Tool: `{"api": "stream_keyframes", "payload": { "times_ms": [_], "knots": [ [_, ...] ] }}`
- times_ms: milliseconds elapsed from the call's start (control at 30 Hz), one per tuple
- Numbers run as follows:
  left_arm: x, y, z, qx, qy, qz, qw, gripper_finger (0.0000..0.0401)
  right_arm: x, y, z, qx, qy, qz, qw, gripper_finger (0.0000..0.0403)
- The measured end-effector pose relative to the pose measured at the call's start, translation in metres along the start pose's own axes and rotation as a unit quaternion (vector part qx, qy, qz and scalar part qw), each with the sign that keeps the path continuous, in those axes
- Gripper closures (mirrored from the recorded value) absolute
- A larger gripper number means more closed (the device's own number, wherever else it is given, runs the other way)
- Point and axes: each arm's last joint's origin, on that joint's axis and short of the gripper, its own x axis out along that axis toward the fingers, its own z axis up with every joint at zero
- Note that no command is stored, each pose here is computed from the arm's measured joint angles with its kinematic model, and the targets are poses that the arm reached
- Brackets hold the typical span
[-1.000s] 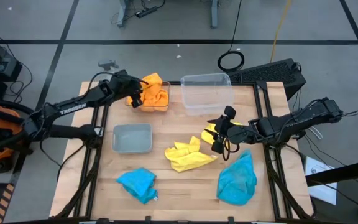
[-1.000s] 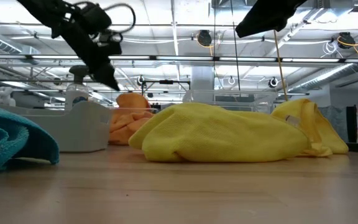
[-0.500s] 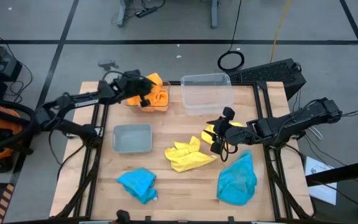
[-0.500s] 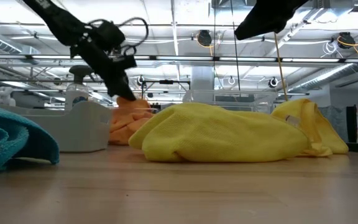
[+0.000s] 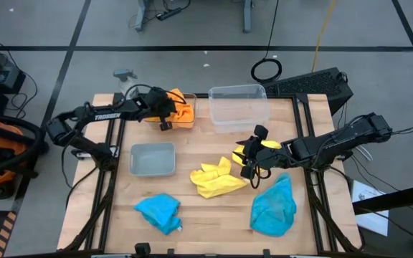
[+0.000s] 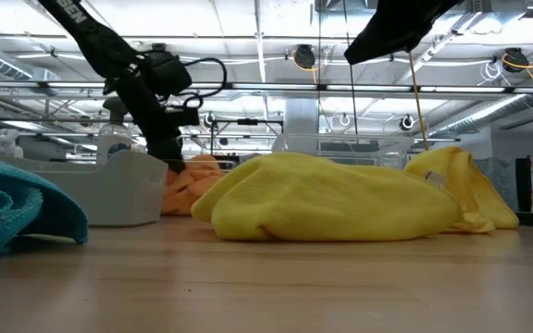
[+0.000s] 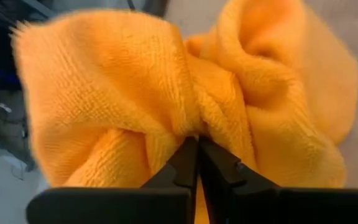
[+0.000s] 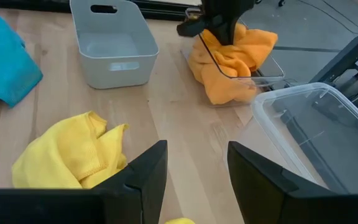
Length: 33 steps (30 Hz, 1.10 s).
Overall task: Sort microfiber towel by color & place in baskets
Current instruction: Put the bottom orange towel into the left transparent bin
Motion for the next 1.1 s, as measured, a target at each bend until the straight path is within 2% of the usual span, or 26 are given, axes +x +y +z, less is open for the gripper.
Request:
{"api": "stream_keyframes", "payload": {
  "times_ms": [133,333,500,567,633,767,833,933,1100],
  "knots": [
    [-0.021,0.002,0.004,-0.012,-0.023,0.01,1.0,0.0381,0.0,0.0,0.0,-0.001,0.001,0.0,1.0,0.0243],
    [-0.062,-0.003,0.0,-0.046,-0.027,-0.017,0.998,0.0381,0.0,0.0,0.0,-0.001,0.001,0.0,1.0,0.0243],
    [-0.08,0.003,0.011,-0.06,-0.108,0.014,0.992,0.0381,0.001,-0.001,0.002,-0.003,-0.009,-0.004,1.0,0.0243],
    [-0.081,0.004,0.015,-0.066,-0.135,0.01,0.989,0.0381,0.001,-0.002,0.004,0.0,-0.015,-0.004,1.0,0.0243],
    [-0.079,0.004,0.018,-0.076,-0.148,-0.01,0.986,0.0381,0.001,-0.001,0.005,0.003,-0.018,-0.002,1.0,0.0243],
    [-0.073,-0.009,0.011,-0.071,-0.119,-0.106,0.985,0.0378,0.001,-0.001,0.003,-0.003,-0.011,0.0,1.0,0.0243],
    [-0.071,-0.014,0.008,-0.081,-0.09,-0.125,0.985,0.0364,0.001,-0.001,0.002,-0.003,-0.007,0.0,1.0,0.0243],
    [-0.071,-0.02,0.003,-0.088,-0.053,-0.136,0.985,0.0322,0.001,-0.001,0.001,-0.005,-0.003,0.0,1.0,0.0243],
    [-0.074,-0.02,0.008,-0.078,-0.076,-0.105,0.988,0.024,0.001,-0.001,0.001,-0.005,-0.003,-0.001,1.0,0.0243]
  ]
}}
